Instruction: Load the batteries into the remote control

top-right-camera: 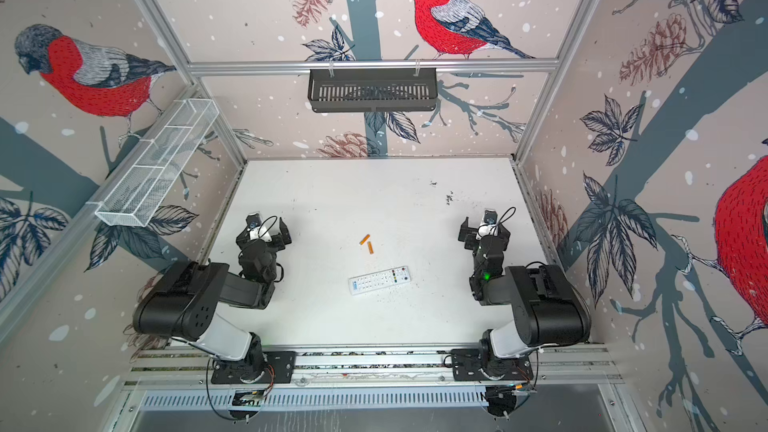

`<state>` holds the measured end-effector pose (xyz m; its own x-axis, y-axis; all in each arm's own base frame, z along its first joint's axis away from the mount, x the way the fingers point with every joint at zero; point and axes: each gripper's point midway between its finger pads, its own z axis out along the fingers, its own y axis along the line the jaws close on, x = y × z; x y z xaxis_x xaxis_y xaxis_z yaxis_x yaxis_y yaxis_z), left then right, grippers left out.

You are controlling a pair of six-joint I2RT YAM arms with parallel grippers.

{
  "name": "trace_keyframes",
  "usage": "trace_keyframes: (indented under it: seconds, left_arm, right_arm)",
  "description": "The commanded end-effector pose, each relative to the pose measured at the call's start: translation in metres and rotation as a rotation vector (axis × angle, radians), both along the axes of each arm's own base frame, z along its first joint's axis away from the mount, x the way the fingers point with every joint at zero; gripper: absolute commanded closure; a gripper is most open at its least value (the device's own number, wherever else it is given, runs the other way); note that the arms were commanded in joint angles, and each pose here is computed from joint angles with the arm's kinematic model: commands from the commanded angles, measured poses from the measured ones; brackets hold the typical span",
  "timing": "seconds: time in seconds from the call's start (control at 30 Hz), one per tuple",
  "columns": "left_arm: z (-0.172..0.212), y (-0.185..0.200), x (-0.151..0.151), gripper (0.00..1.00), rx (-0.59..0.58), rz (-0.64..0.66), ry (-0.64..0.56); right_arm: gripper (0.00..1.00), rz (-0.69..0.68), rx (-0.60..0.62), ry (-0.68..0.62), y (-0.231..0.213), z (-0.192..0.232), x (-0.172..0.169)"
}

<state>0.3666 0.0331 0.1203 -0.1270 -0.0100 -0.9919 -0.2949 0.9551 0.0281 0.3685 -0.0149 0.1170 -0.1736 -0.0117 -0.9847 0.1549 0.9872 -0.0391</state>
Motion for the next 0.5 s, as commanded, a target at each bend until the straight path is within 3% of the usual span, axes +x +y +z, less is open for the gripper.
trace_keyframes:
  seconds: [0.0,0.47]
  left_arm:
    - [0.0118,-0.0001,0.0021,0.02,-0.004,-0.002,-0.05]
    - [0.0121,-0.0003,0.0016,0.02,-0.003,-0.003,-0.051]
  right_arm:
    - [0.0,-0.005,0.004,-0.043,-0.0009,0.0105,0.0011]
    - [0.0,0.006,0.009,-0.036,-0.0005,0.0091,0.0027]
